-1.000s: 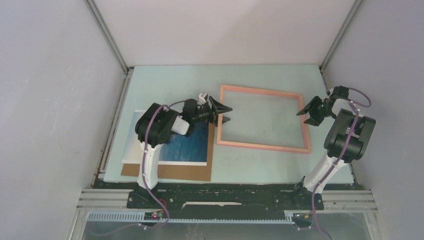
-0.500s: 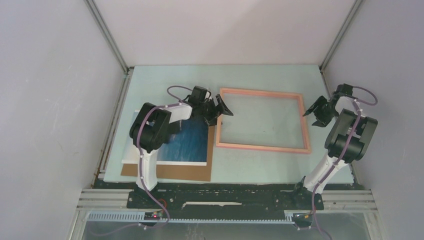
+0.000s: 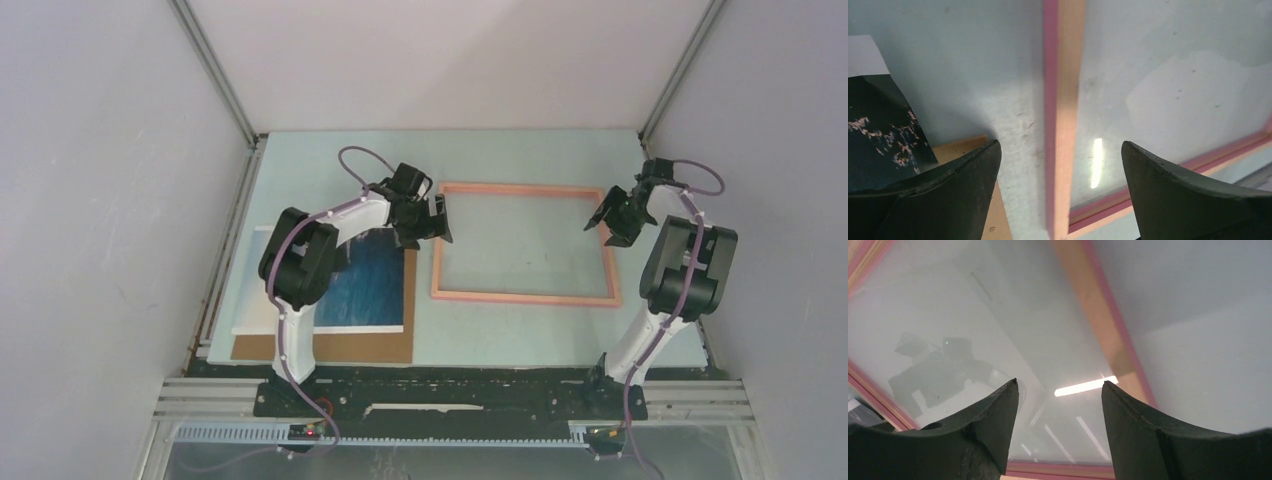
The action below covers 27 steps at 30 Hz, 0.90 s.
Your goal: Put the photo into the frame
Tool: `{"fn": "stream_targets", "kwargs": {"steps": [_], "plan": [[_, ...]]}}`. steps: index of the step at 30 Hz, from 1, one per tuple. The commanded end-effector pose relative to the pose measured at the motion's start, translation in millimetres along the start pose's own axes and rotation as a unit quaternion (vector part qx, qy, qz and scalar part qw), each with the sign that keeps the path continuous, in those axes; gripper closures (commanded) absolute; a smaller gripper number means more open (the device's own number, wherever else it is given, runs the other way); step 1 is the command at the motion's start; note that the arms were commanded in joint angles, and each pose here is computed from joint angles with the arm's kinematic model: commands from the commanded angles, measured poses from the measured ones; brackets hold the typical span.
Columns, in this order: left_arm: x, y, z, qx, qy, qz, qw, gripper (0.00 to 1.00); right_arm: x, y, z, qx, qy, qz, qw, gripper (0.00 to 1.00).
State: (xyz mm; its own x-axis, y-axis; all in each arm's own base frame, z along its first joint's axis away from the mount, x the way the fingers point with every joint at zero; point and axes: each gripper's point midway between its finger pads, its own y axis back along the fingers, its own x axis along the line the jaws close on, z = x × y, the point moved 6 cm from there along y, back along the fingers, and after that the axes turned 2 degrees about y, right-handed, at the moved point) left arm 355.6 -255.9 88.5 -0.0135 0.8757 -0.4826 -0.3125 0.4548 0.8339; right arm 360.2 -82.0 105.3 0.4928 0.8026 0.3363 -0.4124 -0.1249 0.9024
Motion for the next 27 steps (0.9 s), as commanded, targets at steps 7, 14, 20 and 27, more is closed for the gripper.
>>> {"fn": "stream_targets", "kwargs": {"steps": [7,14,20,27], "plan": [[-54,110,5,-0.075,-0.059,-0.132,0.987,0.0,103,23,-45,-0.011,0.139,0.087,0.986,0.3],[4,179,-34,-0.139,-0.032,-0.088,0.986,0.0,203,33,-162,0.104,0.191,0.278,0.936,0.31],[108,178,-67,-0.181,0.18,-0.022,0.966,0.0,287,34,-201,0.12,0.195,0.428,0.874,0.33],[144,140,-83,-0.187,0.26,0.019,0.947,0.0,358,-18,-192,0.121,0.177,0.445,0.87,0.44]]}}
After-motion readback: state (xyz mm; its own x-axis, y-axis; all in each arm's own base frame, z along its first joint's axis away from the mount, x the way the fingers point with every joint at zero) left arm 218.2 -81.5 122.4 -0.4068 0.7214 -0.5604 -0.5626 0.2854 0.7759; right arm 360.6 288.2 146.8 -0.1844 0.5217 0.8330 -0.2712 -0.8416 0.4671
